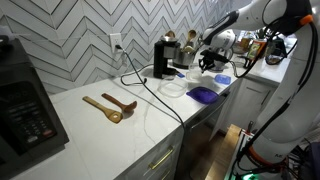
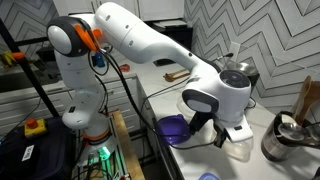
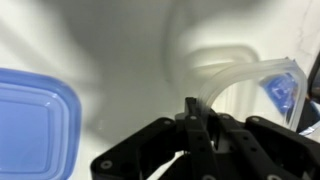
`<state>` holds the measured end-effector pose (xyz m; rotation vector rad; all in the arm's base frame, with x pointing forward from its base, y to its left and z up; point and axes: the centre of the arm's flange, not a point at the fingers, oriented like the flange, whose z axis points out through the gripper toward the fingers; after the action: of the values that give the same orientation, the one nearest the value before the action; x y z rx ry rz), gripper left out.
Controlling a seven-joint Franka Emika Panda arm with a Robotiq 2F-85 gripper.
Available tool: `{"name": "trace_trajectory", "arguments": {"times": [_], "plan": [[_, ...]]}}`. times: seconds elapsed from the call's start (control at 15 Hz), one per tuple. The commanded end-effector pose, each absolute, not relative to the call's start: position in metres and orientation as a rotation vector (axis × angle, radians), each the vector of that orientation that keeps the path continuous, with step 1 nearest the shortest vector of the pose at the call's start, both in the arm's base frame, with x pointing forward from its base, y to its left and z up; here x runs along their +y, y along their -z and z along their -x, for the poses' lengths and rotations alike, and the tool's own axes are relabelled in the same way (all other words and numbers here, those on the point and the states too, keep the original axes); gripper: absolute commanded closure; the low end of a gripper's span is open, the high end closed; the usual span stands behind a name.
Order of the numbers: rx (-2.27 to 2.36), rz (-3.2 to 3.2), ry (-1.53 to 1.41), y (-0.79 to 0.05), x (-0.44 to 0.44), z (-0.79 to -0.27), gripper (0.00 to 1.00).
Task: Remove the light blue lid from the lunchbox, pick up the lunchbox on the right and then put in inside the other lunchbox on the left
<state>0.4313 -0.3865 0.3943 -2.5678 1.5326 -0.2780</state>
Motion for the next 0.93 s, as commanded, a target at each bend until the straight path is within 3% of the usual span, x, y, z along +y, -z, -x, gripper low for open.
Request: {"name": "trace_trajectory", "arguments": {"times": [0.0,0.8,0.87], "plan": [[1.595,2.493,0.301,-0.406,-0.340,-0.441,0.99],[1.768,2.445,0.337,-0.442,-0.244,-0.437,0.99],[1.729,2.432,0.280,-0.436,-0.263,-0.457,0.99]]}}
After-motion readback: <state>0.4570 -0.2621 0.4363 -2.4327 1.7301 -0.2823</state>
